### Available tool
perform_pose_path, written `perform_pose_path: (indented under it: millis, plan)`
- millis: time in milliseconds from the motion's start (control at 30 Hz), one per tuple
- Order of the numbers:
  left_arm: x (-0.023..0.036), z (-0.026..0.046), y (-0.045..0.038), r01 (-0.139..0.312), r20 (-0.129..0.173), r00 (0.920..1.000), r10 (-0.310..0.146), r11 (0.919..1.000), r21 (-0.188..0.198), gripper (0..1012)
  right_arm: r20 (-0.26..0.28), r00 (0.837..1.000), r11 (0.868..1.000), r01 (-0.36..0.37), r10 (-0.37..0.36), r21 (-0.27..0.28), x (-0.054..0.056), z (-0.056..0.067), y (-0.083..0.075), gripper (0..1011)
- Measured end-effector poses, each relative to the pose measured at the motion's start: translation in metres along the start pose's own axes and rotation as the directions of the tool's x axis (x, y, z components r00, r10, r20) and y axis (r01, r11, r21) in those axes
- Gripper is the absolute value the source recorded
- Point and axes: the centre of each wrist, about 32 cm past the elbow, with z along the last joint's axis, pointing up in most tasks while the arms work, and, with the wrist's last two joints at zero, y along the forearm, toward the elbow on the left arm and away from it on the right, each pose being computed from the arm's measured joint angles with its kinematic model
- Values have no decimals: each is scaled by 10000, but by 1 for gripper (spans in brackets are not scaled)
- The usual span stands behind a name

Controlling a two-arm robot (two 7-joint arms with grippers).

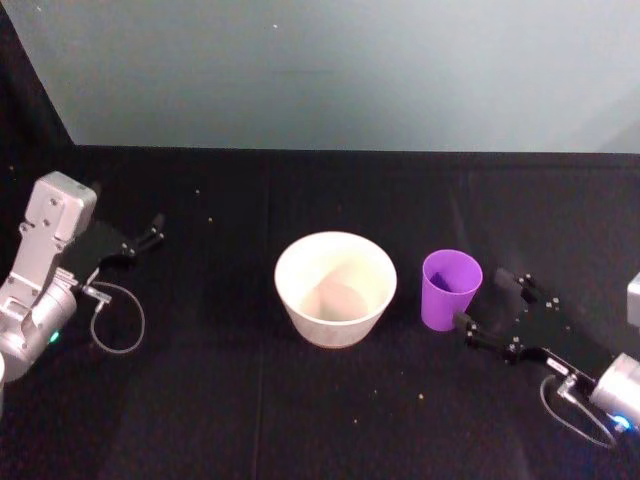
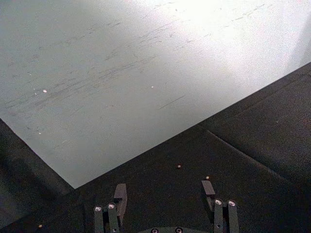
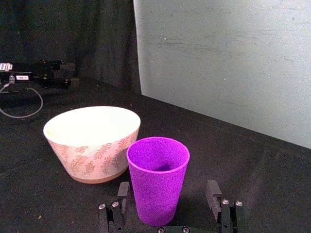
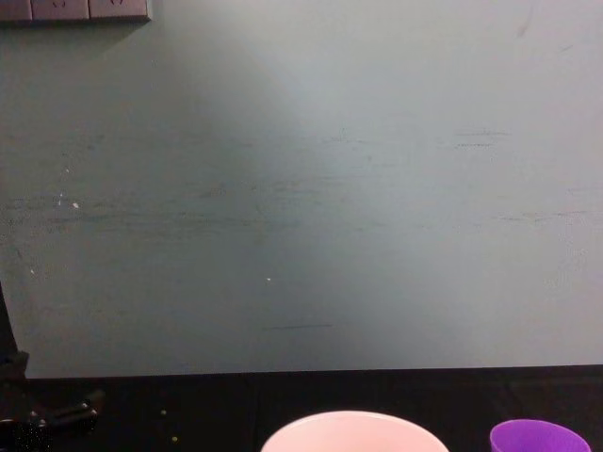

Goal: Pick up the cup and pour the mung beans from the cup into the bowl.

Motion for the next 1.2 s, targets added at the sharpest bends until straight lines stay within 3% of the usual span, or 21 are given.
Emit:
perform_pose_path:
  millis: [600, 1200]
  plan:
    - [0, 0, 0, 0, 0, 10000, 0, 10000, -1, 1000, -225, 9994, 9996, -272, 271, -47, 10, 63, 288, 1002]
    - [0, 0, 0, -1, 0, 10000, 1, 10000, -1, 1000, -227, 9992, 9995, -323, 322, -54, -16, 55, 444, 1002]
